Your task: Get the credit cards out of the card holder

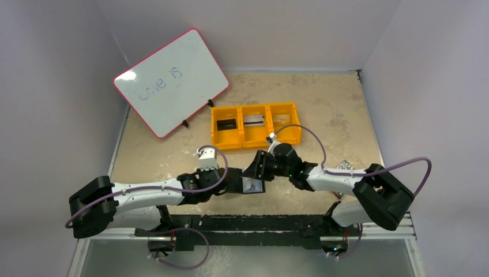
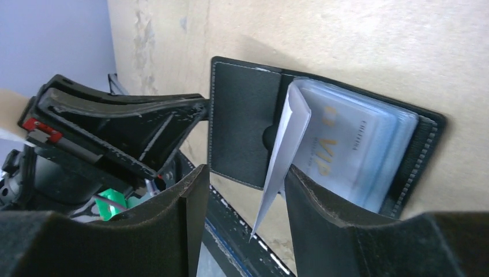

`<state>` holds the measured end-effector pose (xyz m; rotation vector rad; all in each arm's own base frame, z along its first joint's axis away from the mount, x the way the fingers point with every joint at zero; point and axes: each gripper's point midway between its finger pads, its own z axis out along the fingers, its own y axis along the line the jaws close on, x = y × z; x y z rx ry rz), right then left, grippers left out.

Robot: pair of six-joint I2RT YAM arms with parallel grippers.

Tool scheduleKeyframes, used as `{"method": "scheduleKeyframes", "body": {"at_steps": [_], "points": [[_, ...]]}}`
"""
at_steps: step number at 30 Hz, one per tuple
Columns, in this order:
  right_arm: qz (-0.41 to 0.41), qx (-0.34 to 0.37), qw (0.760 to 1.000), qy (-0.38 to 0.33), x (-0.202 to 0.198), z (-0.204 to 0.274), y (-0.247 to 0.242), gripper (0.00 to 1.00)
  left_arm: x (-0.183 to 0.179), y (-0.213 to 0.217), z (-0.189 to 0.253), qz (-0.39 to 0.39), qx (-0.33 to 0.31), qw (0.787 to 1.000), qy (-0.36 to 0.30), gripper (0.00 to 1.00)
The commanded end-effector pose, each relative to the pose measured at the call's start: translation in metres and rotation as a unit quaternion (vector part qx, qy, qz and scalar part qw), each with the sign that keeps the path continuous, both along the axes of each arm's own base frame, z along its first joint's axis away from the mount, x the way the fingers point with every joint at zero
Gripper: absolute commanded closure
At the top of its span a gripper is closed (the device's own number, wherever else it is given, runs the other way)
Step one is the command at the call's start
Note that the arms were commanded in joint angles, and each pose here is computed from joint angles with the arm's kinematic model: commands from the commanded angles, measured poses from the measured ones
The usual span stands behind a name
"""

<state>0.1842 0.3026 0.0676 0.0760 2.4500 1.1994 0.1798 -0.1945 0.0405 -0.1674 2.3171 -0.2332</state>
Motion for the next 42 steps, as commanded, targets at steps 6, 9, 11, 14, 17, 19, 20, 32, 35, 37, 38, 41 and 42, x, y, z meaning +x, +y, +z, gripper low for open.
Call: {"method": "scheduleKeyframes", "body": {"at_steps": [6,9,11,14,17,19,20,32,35,37,38,41,42], "points": [[0.098,0.065,0.991,-0.057,0.006,0.038,0.048,0.49,0.002,-0.011,0.001,0.007,-0.037,0.999,-0.004,1.00],[0.109,0.068,0.990,-0.055,0.005,0.036,0.055,0.40,0.001,-0.008,0.001,0.010,-0.034,0.999,-0.003,1.00],[0.121,0.069,0.989,-0.050,0.003,0.032,0.060,0.40,0.002,-0.007,0.003,0.014,-0.035,0.999,-0.006,1.00],[0.116,0.063,0.991,-0.038,0.004,0.021,0.062,0.39,0.002,-0.005,0.005,0.016,-0.034,0.999,-0.008,1.00],[0.104,0.042,0.993,-0.028,0.009,0.007,0.060,0.40,0.001,-0.001,0.004,0.019,-0.029,0.999,-0.006,1.00],[0.102,0.035,0.994,-0.024,0.010,-0.002,0.061,0.45,0.000,0.002,0.004,0.022,-0.027,0.999,-0.005,1.00],[0.100,0.032,0.994,-0.018,0.010,-0.008,0.061,0.47,-0.001,0.002,0.004,0.022,-0.029,0.999,-0.004,0.99],[0.047,-0.043,0.998,0.018,0.016,-0.048,0.046,0.63,0.003,-0.001,0.056,0.028,-0.072,0.997,-0.028,0.73],[0.047,-0.040,0.998,0.015,0.017,-0.047,0.048,0.79,0.006,-0.020,0.079,0.003,-0.118,0.992,-0.046,0.68],[0.043,-0.038,0.998,0.012,0.018,-0.045,0.047,0.80,0.006,-0.036,0.090,-0.026,-0.148,0.987,-0.053,0.63],[0.040,-0.035,0.999,0.009,0.019,-0.043,0.047,0.80,0.006,-0.045,0.093,-0.042,-0.160,0.985,-0.054,0.61],[0.036,-0.019,0.999,-0.007,0.021,-0.032,0.048,0.80,0.003,-0.070,0.096,-0.086,-0.194,0.976,-0.054,0.58],[0.031,-0.015,0.999,-0.013,0.022,-0.028,0.047,0.80,0.003,-0.076,0.095,-0.089,-0.204,0.974,-0.052,0.58]]}}
